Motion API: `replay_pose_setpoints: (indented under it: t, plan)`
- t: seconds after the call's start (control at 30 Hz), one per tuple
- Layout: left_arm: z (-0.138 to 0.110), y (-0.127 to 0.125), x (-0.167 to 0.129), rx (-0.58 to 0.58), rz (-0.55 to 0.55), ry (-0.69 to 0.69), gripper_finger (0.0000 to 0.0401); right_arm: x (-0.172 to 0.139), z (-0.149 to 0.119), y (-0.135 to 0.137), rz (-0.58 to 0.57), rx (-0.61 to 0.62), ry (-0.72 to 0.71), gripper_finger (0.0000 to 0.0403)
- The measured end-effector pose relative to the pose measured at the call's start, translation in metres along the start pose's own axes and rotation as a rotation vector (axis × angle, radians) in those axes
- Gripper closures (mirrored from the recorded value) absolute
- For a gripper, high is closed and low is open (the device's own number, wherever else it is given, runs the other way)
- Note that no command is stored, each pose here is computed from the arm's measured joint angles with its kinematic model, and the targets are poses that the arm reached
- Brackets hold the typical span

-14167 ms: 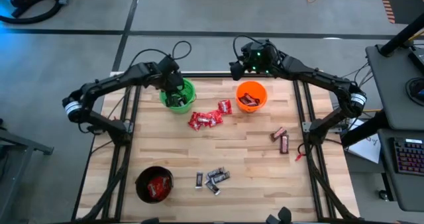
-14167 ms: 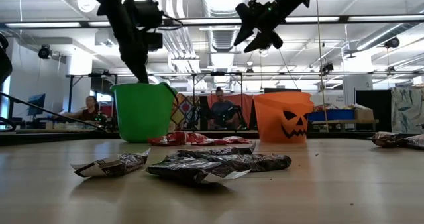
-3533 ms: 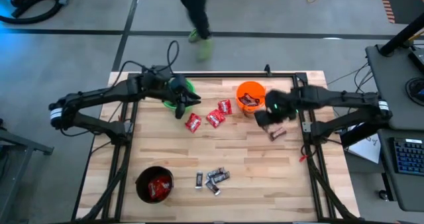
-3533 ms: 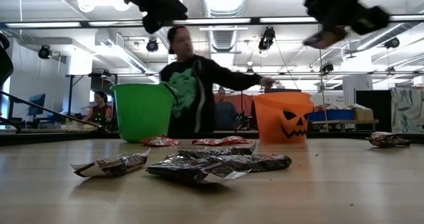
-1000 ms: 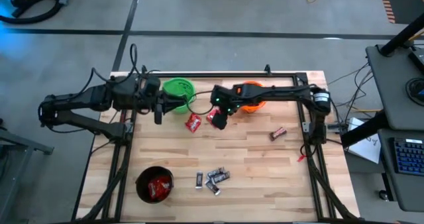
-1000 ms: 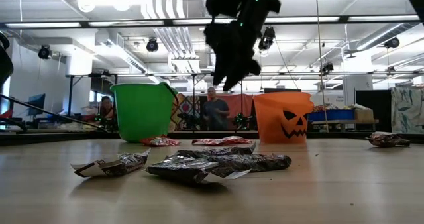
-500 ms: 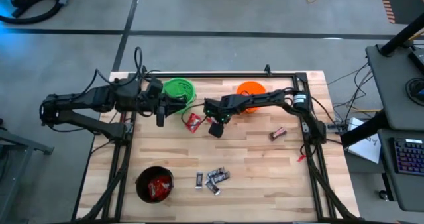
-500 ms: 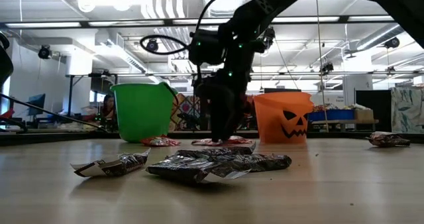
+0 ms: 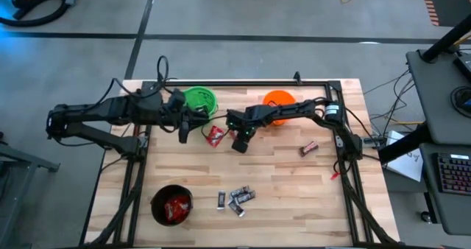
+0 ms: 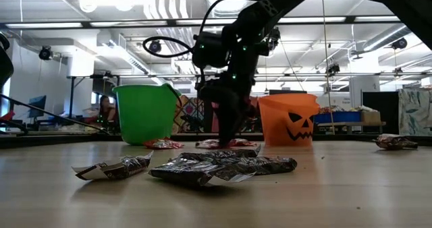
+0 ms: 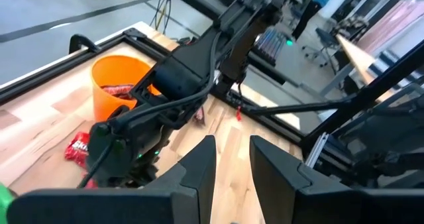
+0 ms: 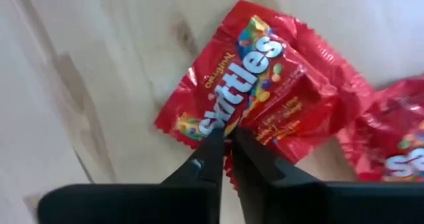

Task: Sort candy
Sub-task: Put the red candy into the black bucket

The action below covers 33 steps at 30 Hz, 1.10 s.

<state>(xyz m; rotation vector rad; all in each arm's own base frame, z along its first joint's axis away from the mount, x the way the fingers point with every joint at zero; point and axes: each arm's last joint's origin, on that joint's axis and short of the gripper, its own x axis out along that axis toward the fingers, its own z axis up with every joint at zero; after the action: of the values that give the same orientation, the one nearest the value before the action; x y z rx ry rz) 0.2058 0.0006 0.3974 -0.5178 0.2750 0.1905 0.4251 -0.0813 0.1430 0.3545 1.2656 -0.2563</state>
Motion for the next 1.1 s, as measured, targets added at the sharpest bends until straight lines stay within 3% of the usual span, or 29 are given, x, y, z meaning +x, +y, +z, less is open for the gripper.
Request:
replay_pose_setpoints:
  t: [0.23,0.6,0.77,0.9,1.1]
  plan:
    - [-0.003,0.001,0.007,0.050,0.016,0.032,0.0324,-0.027,0.001,0.004,0.085,-0.015,-0.034,0.0394]
    - [-0.005,-0.001,0.010,0.086,0.009,0.038,0.0324,-0.154,-0.006,0.012,0.243,-0.047,-0.306,0.0394]
    - [-0.008,-0.003,0.026,0.172,0.004,0.051,0.0317,-0.197,-0.016,0.016,0.410,-0.055,-0.382,0.0394]
    - [-0.010,-0.006,0.040,0.238,-0.001,0.059,0.0282,-0.219,-0.021,0.019,0.596,-0.048,-0.395,0.0394]
    - [-0.005,-0.018,0.052,0.395,-0.022,0.064,0.0196,-0.236,-0.026,0.023,0.805,-0.079,-0.365,0.0394]
